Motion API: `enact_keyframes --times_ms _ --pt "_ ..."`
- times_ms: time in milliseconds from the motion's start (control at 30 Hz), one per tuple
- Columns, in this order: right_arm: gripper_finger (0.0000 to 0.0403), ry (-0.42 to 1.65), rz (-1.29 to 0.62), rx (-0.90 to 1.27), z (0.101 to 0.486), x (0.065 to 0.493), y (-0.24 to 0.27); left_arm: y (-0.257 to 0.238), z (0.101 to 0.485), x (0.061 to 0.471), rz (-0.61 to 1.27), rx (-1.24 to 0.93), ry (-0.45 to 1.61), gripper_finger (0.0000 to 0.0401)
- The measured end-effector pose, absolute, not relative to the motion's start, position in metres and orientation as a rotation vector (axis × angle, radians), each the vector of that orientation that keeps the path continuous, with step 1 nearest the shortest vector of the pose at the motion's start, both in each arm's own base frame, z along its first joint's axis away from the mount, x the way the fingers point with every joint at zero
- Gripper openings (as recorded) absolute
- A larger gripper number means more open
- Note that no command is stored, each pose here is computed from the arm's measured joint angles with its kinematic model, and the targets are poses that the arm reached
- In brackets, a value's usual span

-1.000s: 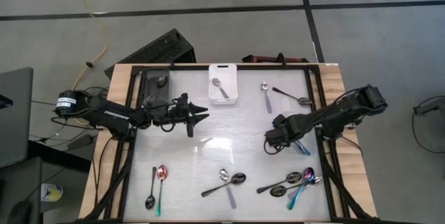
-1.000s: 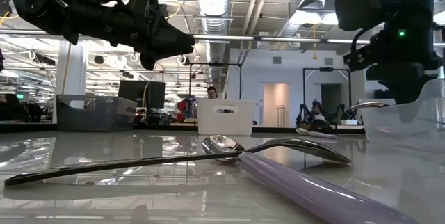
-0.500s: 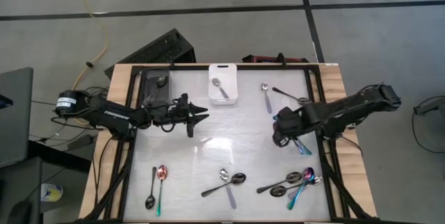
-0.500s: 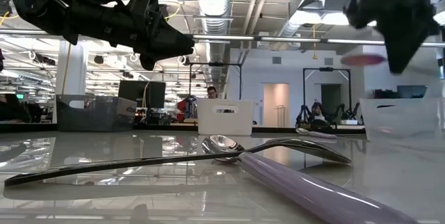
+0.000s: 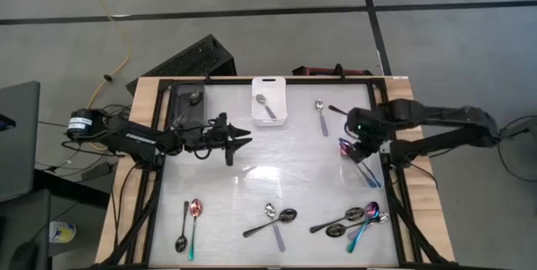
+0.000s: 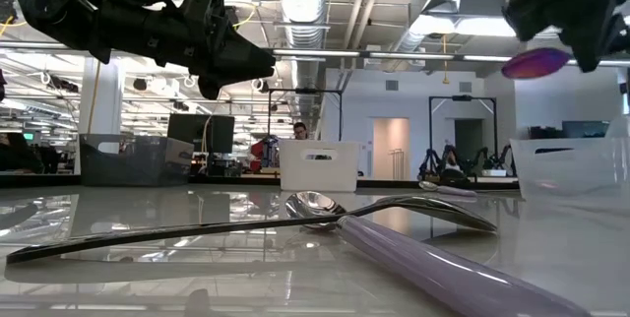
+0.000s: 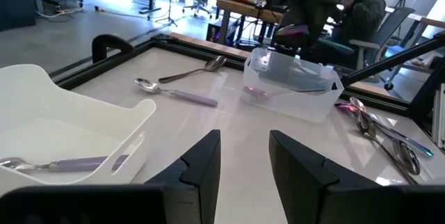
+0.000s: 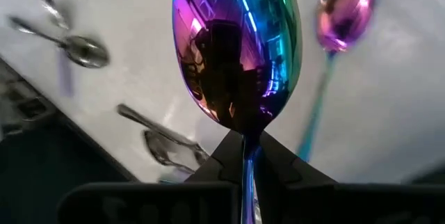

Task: Sort silverware by color (type)
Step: Put the blue spoon into the transparent bin

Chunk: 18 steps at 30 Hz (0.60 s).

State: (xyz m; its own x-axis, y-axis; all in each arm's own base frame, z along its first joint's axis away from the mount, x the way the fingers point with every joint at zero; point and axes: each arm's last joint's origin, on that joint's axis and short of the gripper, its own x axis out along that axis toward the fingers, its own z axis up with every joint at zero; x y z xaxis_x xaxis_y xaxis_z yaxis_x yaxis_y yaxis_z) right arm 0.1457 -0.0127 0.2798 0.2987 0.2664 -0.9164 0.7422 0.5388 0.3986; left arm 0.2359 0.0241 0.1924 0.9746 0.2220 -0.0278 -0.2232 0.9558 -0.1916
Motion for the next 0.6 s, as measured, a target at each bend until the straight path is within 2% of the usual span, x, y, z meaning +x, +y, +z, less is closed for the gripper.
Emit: enact_keyframes --times_ms 167,600 --pt "0.0037 1.224 -0.277 1.056 0.26 0.148 -0.025 0.024 0.192 0.236 0.226 -0.198 0.006 0.0108" --pt "0.0037 1.304 -0.358 1.101 0.224 0.133 -0.04 0.024 0.192 0.236 0.228 -0.193 0.007 0.0108"
